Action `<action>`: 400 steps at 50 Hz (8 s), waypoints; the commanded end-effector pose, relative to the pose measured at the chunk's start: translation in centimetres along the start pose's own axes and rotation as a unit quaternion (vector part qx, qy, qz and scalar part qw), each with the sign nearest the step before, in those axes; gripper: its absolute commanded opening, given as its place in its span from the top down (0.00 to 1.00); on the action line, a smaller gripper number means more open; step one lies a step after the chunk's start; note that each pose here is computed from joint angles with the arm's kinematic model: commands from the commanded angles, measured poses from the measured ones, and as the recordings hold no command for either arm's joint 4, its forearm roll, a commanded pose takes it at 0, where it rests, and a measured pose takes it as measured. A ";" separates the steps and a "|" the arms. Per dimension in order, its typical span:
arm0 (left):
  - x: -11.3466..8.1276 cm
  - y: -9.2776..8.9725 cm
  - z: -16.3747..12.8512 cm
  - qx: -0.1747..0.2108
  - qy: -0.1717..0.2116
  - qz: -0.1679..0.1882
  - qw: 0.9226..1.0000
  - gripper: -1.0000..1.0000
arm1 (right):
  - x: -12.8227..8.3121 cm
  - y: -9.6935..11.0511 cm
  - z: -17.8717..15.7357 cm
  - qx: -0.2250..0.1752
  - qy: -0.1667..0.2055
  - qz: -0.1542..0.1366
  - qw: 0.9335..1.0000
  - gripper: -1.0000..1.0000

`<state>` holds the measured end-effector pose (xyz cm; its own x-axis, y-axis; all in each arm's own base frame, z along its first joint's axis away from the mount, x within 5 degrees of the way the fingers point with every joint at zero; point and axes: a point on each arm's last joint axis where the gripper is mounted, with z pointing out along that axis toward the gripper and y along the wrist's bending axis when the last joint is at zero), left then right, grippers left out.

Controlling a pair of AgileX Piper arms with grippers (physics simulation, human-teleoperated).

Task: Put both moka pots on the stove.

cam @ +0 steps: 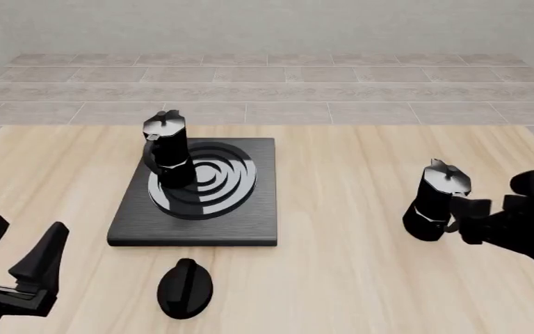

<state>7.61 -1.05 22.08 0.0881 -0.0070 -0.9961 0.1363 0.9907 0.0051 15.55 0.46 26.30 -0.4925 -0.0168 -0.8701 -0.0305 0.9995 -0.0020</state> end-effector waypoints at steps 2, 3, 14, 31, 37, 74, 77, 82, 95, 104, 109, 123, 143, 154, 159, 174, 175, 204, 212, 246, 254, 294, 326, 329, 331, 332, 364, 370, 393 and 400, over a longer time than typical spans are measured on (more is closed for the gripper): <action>0.1 0.0 -0.1 0.001 0.000 0.000 1.000 0.00 | 0.3 -0.3 1.7 0.008 0.016 -0.009 1.000 0.00; 0.1 0.0 -0.1 0.001 0.001 0.000 1.000 0.00 | 0.3 -0.3 1.8 0.008 0.016 -0.005 1.000 0.00; 0.1 0.0 -0.1 0.001 0.001 0.000 1.000 0.00 | 1.2 -0.6 4.2 0.013 0.033 -0.011 0.999 0.00; 0.1 0.0 0.0 0.001 0.000 0.000 1.000 0.00 | 2.0 -0.9 6.1 0.018 0.045 -0.006 0.999 0.00; 0.0 0.0 0.1 0.001 0.000 0.000 1.000 0.00 | 2.1 -0.9 6.8 0.018 0.046 -0.003 0.999 0.00; 0.1 0.0 0.0 0.002 0.000 0.000 1.000 0.00 | 3.3 -1.6 10.0 0.029 0.063 0.000 0.998 0.00; 0.1 0.0 0.0 0.002 0.000 0.000 1.000 0.00 | 3.2 -1.7 10.1 0.030 0.061 -0.001 0.998 0.00; 0.1 0.0 0.0 0.002 0.000 0.000 1.000 0.00 | 3.1 -1.7 10.1 0.029 0.060 -0.003 0.998 1.00; 0.1 0.0 0.0 0.002 0.000 0.000 1.000 0.00 | 1.7 -1.8 9.3 0.032 0.039 -0.009 0.999 1.00; 0.1 0.0 0.1 0.002 0.000 0.000 1.000 0.00 | -1.7 -1.6 6.6 0.032 -0.020 -0.027 0.999 1.00; 0.1 0.0 0.1 0.002 0.000 0.000 1.000 0.00 | -2.5 -1.3 5.5 0.028 -0.033 -0.033 0.999 1.00; 0.1 0.0 0.1 0.002 0.000 0.000 1.000 0.00 | -3.9 -0.7 2.1 0.019 -0.058 -0.044 0.997 1.00; 0.1 0.0 0.1 0.002 0.000 0.000 1.000 0.00 | -5.7 1.0 -0.3 -0.022 -0.080 -0.065 0.994 1.00; 0.1 0.0 0.1 0.002 0.000 0.000 1.000 0.00 | -7.1 2.6 0.2 -0.056 -0.092 -0.079 0.991 1.00; 0.1 0.0 0.1 0.002 0.000 0.000 1.000 0.00 | -7.8 3.5 0.7 -0.075 -0.098 -0.085 0.989 1.00; 0.1 0.0 0.1 0.002 0.000 0.000 1.000 0.00 | -9.6 6.5 3.0 -0.121 -0.110 -0.098 0.982 1.00; 0.1 0.0 0.1 0.002 0.000 0.000 1.000 0.00 | -9.6 6.7 3.2 -0.124 -0.110 -0.099 0.981 1.00; 0.1 0.0 0.1 0.002 0.000 0.000 1.000 0.00 | -11.4 12.9 8.0 -0.195 -0.128 -0.103 0.967 1.00; 0.1 0.0 0.1 0.002 0.000 0.000 1.000 0.00 | -12.0 14.4 9.0 -0.207 -0.133 -0.104 0.964 1.00; 0.1 0.0 0.1 0.002 0.000 0.000 1.000 0.00 | -13.4 19.8 13.5 -0.243 -0.144 -0.103 0.954 1.00; 0.1 0.0 0.1 0.002 0.000 0.000 1.000 0.00 | -13.4 20.8 14.5 -0.247 -0.145 -0.102 0.953 1.00; 0.1 0.0 0.1 0.002 0.000 0.000 1.000 0.00 | -14.3 25.0 19.2 -0.262 -0.152 -0.095 0.948 1.00; 0.1 0.0 0.1 0.002 0.000 0.000 1.000 0.00 | -14.4 27.0 21.5 -0.275 -0.180 -0.066 0.942 1.00; 0.1 0.0 0.1 0.002 0.000 0.000 1.000 0.00 | -14.3 27.1 21.5 -0.277 -0.186 -0.064 0.940 1.00; 0.1 0.0 0.1 0.002 0.000 0.000 1.000 0.00 | -14.2 27.2 21.5 -0.279 -0.187 -0.061 0.940 1.00; 0.1 0.0 0.1 0.002 0.000 0.000 1.000 0.00 | -14.2 27.3 21.4 -0.281 -0.191 -0.058 0.939 1.00; 0.1 0.0 0.1 0.002 0.000 0.000 1.000 0.00 | -12.5 30.0 22.4 -0.312 -0.178 -0.010 0.933 1.00; 0.1 0.0 0.1 0.002 0.000 0.000 1.000 0.00 | -12.1 30.3 22.7 -0.315 -0.172 -0.001 0.933 1.00; 0.1 0.0 0.1 0.002 0.000 0.000 1.000 0.00 | -11.4 28.7 24.3 -0.302 -0.153 0.033 0.940 1.00; 0.1 0.0 0.1 0.002 0.000 0.000 1.000 0.00 | -10.9 28.5 24.9 -0.298 -0.131 0.049 0.944 1.00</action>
<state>7.67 -1.07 22.04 0.0875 -0.0071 -0.9961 0.1377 0.9905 0.0050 41.30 30.23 22.17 -0.2832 0.0974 -0.9541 -0.5382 0.8073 0.2422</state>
